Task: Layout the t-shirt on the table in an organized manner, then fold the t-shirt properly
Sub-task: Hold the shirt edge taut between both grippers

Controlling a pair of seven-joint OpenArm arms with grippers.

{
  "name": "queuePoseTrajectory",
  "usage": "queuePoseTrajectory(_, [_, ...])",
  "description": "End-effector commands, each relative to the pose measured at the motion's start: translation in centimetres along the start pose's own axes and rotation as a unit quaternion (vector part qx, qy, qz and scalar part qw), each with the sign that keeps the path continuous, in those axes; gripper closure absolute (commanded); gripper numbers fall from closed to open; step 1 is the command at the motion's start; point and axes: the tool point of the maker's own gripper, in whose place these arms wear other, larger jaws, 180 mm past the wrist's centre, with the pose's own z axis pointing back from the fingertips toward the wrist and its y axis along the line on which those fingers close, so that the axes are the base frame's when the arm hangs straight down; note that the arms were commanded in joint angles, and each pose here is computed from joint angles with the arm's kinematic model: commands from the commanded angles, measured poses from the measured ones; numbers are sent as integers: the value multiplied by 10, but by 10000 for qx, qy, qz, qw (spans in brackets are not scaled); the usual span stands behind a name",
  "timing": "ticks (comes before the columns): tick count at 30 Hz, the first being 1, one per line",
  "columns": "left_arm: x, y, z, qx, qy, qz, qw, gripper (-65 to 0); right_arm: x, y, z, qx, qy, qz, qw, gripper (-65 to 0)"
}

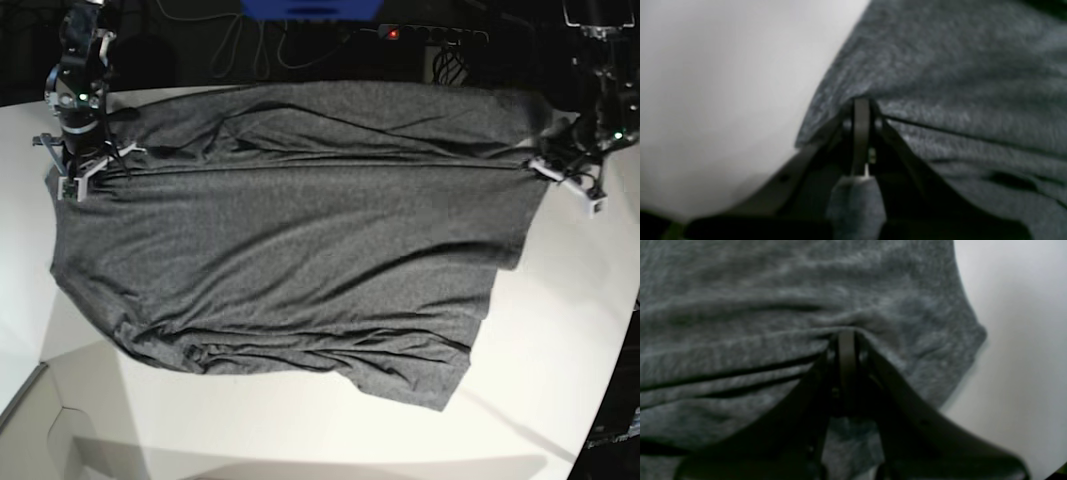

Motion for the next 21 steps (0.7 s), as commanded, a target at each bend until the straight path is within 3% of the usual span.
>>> queuePoseTrajectory(1, [-10, 24, 4, 443, 264, 9, 9987, 0, 5, -6, 1, -60, -63, 49, 10000, 0])
queuePoseTrajectory(13, [-2, 24, 5, 441, 149, 101, 9989, 0, 9, 4, 0, 57, -99, 102, 9999, 0])
queuePoseTrajectory(21, [28, 3, 15, 246, -260, -90, 9993, 0, 15, 5, 0, 62, -166, 96, 9998, 0])
